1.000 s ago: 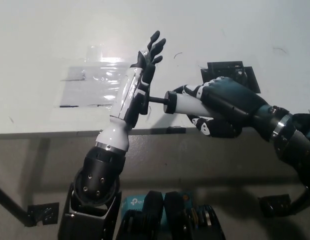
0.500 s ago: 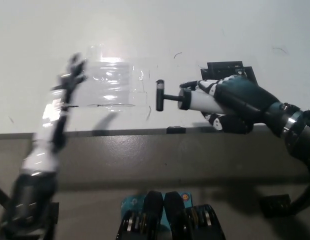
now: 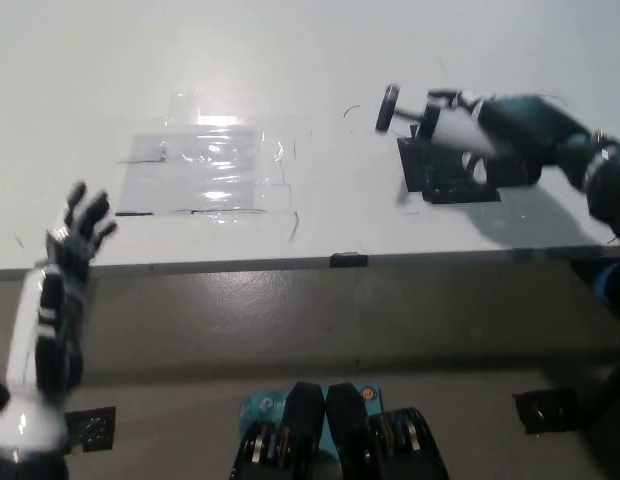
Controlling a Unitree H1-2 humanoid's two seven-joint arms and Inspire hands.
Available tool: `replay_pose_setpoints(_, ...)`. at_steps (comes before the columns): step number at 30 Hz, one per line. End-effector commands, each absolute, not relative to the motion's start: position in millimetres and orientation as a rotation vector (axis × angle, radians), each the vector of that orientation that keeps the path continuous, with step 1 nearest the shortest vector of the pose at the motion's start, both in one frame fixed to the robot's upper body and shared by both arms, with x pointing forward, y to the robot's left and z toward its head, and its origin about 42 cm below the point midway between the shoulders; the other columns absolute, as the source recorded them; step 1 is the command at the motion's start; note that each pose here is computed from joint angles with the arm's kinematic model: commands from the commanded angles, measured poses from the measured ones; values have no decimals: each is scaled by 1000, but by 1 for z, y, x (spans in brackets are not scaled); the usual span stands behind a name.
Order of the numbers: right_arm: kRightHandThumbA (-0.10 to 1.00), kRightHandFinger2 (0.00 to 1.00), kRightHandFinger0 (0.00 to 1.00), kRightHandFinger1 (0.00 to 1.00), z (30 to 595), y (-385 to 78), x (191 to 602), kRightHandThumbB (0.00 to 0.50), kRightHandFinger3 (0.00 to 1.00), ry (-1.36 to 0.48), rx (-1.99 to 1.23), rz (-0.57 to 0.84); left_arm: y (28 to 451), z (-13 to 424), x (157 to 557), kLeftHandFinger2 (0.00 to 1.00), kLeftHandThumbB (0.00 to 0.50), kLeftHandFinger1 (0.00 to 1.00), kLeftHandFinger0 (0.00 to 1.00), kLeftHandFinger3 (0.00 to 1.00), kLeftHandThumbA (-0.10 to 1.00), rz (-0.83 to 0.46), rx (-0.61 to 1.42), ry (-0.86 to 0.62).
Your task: The robot uses right hand to pick up a small white air pumper and uses its left hand to compress it, and then puts it on the desk
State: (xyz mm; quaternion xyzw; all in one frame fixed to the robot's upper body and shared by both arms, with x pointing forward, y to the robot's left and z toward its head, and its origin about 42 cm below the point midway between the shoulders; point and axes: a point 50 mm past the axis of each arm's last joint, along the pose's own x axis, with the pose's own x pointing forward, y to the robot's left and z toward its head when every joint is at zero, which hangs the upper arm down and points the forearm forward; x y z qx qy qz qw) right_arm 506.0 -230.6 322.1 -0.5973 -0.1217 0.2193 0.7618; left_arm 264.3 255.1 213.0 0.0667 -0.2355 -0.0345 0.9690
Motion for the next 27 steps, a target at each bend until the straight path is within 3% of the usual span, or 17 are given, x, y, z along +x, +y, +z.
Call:
replay_pose_setpoints(1, -100, 884, 30, 558, 356, -227, 533, 135, 1000, -411, -1314, 353, 240, 203, 236, 1000, 167, 1000, 1000, 1000, 1000, -151, 155, -520)
replay_pose_setpoints(3, -100, 870, 31, 551, 349, -228, 540, 137, 1000, -390, -1306, 341, 238, 193, 229, 1000, 181, 1000, 1000, 1000, 1000, -156, 153, -494)
replay_pose_setpoints(9, -100, 884, 48, 568, 319, -231, 553, 150, 1000, -334, -1314, 314, 246, 162, 223, 1000, 141, 1000, 1000, 1000, 1000, -158, 167, -415)
replay_pose_setpoints(10, -100, 900, 101, 602, 316, -231, 554, 183, 1000, -337, -1313, 311, 248, 160, 224, 1000, 148, 1000, 1000, 1000, 1000, -155, 173, -405)
replay_pose_setpoints(14, -100, 876, 89, 579, 309, -226, 556, 170, 1000, -349, -1330, 311, 250, 156, 230, 1000, 180, 1000, 1000, 1000, 1000, -150, 172, -395)
replay_pose_setpoints(17, -100, 876, 117, 596, 300, -224, 557, 191, 964, -335, -1296, 315, 251, 153, 228, 1000, 183, 1000, 1000, 1000, 1000, -146, 179, -388)
replay_pose_setpoints(18, -100, 852, 158, 599, 296, -223, 556, 200, 905, -313, -1295, 331, 251, 151, 228, 1000, 183, 1000, 1000, 1000, 1000, -148, 177, -385)
replay_pose_setpoints(19, 29, 733, 161, 526, 293, -221, 555, 235, 769, -304, -1286, 342, 252, 151, 227, 1000, 182, 1000, 1000, 1000, 1000, -149, 178, -385)
replay_pose_setpoints(20, 152, 656, 176, 473, 293, -220, 554, 256, 744, -296, -1281, 350, 253, 151, 227, 1000, 181, 1000, 1000, 1000, 1000, -149, 179, -385)
replay_pose_setpoints(21, 269, 912, 412, 720, 293, -218, 551, 296, 952, -278, -1274, 378, 253, 151, 228, 1000, 179, 1000, 1000, 1000, 1000, -148, 180, -385)
replay_pose_setpoints(22, 368, 1000, 779, 936, 292, -217, 548, 308, 1000, -258, -1272, 420, 254, 151, 228, 1000, 180, 1000, 1000, 1000, 1000, -146, 184, -383)
replay_pose_setpoints(23, 421, 1000, 983, 1000, 290, -218, 547, 337, 1000, -246, -1247, 450, 254, 151, 228, 1000, 181, 1000, 1000, 1000, 1000, -143, 183, -379)
replay_pose_setpoints(25, 463, 1000, 1000, 1000, 286, -219, 546, 364, 1000, -228, -1235, 478, 255, 150, 228, 1000, 183, 1000, 1000, 1000, 1000, -142, 176, -373)
replay_pose_setpoints(27, 670, 1000, 1000, 1000, 283, -220, 545, 410, 1000, -197, -1257, 496, 256, 150, 229, 1000, 188, 1000, 1000, 1000, 1000, -137, 168, -370)
